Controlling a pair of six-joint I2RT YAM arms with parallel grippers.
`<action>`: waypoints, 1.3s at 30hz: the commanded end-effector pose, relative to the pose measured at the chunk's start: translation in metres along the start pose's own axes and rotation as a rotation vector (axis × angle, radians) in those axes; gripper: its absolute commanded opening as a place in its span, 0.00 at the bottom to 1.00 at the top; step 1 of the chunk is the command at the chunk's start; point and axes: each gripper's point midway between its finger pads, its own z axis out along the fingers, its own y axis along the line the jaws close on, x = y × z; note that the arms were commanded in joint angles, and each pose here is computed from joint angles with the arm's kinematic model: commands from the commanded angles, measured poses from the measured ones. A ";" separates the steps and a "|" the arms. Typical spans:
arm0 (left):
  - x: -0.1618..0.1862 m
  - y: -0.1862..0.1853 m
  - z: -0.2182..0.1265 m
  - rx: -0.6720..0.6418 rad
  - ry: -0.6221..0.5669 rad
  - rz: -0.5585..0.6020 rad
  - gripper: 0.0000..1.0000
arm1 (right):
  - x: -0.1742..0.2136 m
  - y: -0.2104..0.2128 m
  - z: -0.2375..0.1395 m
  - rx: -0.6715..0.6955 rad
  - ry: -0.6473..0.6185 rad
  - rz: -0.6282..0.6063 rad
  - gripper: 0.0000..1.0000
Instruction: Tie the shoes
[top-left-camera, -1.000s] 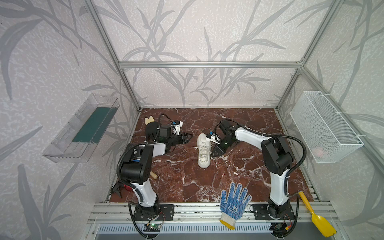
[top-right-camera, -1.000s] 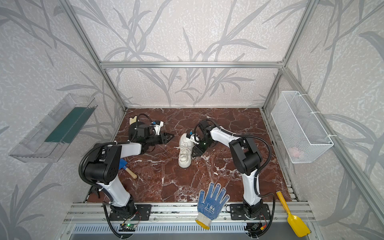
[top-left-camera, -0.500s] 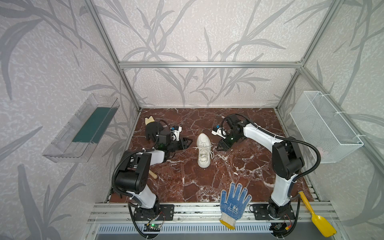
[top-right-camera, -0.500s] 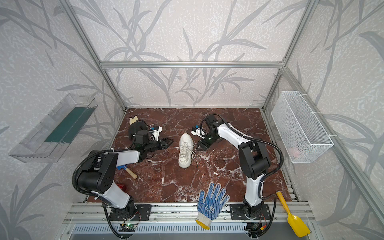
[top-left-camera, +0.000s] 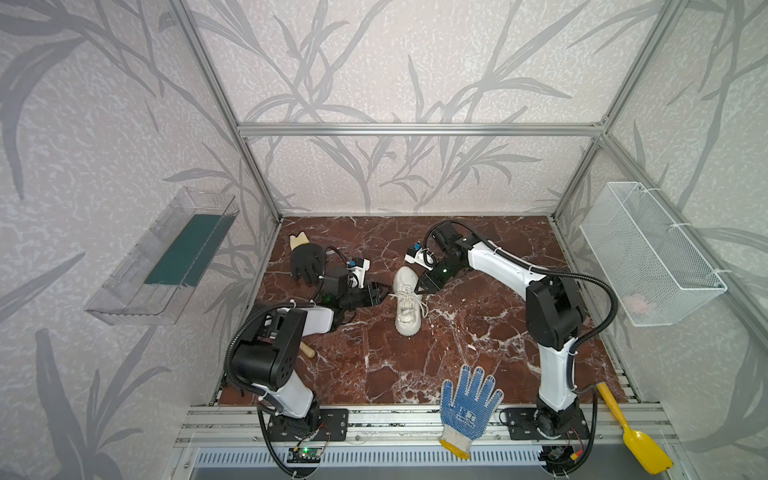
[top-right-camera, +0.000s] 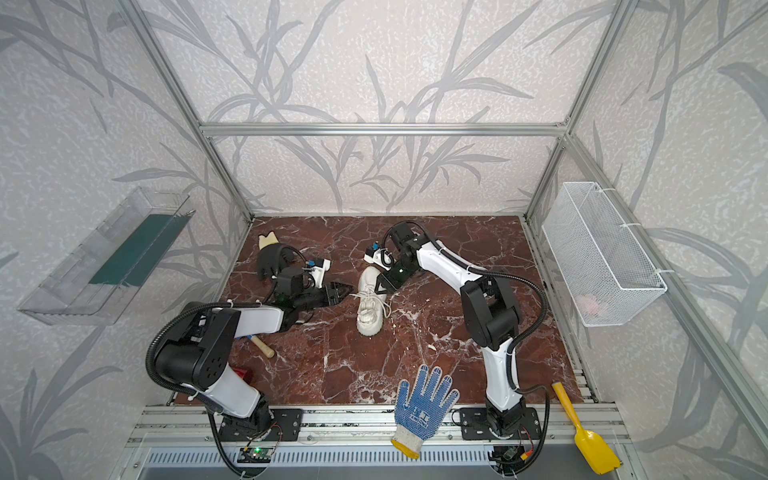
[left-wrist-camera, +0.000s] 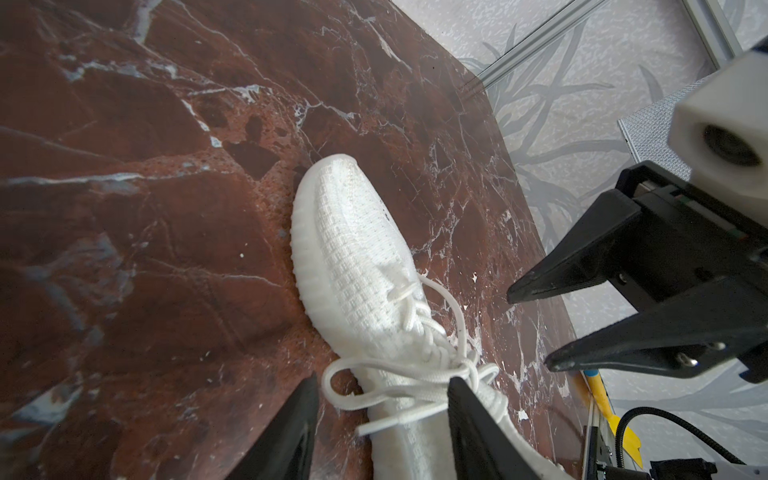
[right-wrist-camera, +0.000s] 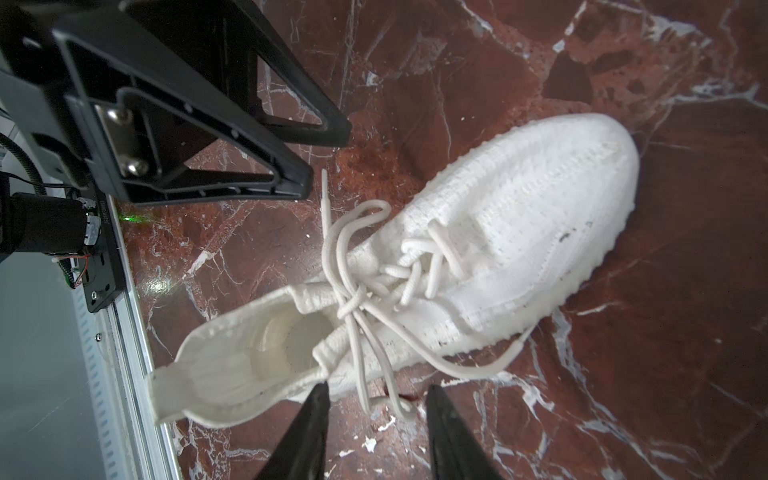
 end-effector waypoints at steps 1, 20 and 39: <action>-0.002 -0.009 -0.005 0.024 -0.020 0.009 0.54 | -0.008 0.005 0.002 -0.027 -0.002 -0.003 0.40; 0.003 -0.020 0.009 0.146 0.009 -0.046 0.54 | -0.017 0.008 0.004 -0.049 -0.005 -0.025 0.38; 0.009 -0.024 0.001 0.141 0.018 -0.048 0.11 | -0.020 0.012 0.028 -0.036 0.037 -0.029 0.34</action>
